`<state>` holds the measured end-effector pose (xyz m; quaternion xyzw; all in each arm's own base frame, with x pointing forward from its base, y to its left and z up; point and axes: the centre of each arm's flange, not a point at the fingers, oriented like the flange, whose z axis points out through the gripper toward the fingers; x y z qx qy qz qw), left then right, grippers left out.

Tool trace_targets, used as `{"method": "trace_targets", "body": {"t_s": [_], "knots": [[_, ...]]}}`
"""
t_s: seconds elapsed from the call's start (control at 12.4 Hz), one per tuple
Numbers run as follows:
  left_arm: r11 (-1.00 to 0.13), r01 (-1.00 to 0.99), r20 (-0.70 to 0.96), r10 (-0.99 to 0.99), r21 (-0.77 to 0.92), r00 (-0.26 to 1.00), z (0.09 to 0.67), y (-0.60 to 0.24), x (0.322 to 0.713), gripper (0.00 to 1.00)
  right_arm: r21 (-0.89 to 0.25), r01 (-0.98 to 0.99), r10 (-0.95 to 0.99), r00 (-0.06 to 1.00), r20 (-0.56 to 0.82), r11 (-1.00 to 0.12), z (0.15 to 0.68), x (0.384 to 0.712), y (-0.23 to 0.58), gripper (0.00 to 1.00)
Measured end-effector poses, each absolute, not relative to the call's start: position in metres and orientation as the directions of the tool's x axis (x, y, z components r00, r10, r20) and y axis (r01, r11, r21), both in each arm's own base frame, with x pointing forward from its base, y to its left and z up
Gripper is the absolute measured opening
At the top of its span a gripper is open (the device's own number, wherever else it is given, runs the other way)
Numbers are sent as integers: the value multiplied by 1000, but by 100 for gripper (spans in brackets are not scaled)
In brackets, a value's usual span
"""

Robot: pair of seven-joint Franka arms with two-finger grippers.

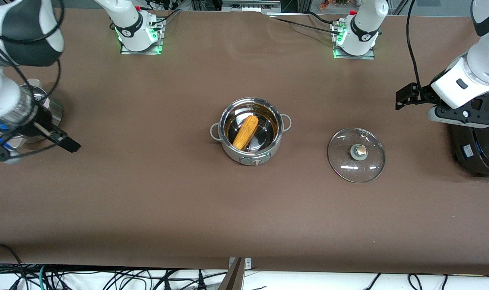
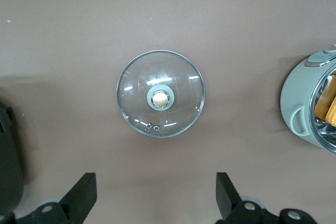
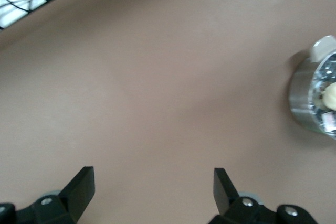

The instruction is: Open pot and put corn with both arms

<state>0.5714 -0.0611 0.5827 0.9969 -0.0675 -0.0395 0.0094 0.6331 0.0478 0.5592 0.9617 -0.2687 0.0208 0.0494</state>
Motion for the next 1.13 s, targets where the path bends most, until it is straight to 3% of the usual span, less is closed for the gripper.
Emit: {"method": "trace_targets", "body": {"t_s": [0.32,0.73,1.13], "knots": [[-991,-135,-78,-136,24,988,583,-62,571,100,78,-281,-278,959,52,-956,547,617,10,100],[-991,-135,-78,-136,24,988,583,-62,571,100,52,-251,-247,966,75,-967,571,603,-16,100],[-991,-134,-78,-136,24,988,583,-61,571,100,54,-249,-247,968,51,-967,557,608,-16,100]]}}
